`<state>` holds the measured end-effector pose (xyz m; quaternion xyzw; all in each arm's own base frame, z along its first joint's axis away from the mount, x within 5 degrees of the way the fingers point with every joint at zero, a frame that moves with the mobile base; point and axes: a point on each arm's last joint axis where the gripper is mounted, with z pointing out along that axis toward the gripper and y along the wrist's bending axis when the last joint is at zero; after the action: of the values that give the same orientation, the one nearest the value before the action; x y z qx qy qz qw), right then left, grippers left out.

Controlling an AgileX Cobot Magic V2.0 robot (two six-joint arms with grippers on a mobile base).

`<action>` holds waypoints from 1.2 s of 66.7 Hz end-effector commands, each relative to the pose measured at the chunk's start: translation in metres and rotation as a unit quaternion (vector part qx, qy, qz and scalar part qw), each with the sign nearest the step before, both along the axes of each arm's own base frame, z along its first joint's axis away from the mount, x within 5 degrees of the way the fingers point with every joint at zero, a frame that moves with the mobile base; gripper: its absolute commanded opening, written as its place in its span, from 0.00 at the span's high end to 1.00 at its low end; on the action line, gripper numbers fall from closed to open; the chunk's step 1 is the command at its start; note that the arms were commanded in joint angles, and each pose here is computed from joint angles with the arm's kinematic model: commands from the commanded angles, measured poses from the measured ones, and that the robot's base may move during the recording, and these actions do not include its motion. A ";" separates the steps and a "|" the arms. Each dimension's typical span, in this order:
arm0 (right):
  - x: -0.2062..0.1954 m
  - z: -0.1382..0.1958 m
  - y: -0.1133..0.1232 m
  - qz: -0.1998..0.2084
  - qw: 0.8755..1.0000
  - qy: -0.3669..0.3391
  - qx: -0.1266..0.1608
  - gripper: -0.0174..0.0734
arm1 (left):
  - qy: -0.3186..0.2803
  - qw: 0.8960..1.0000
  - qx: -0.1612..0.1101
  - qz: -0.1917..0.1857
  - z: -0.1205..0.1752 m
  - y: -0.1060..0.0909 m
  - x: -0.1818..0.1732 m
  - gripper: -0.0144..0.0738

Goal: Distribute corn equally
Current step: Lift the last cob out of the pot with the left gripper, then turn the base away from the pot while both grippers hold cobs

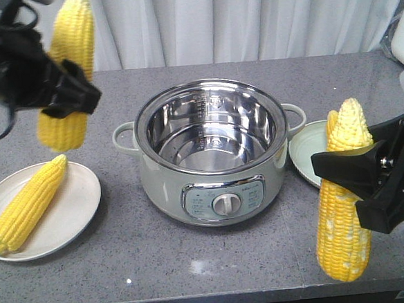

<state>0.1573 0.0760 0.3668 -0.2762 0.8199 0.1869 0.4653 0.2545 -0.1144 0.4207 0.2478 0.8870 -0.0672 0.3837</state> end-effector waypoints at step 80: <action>0.001 0.015 -0.002 -0.014 0.999 -0.038 0.021 0.56 | -0.159 0.984 -0.074 0.003 -0.022 0.059 -0.132 0.54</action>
<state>0.1573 0.0760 0.3668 -0.2762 0.8199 0.1869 0.4653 0.1220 -0.0550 0.3854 0.2316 0.8303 -0.0809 0.5003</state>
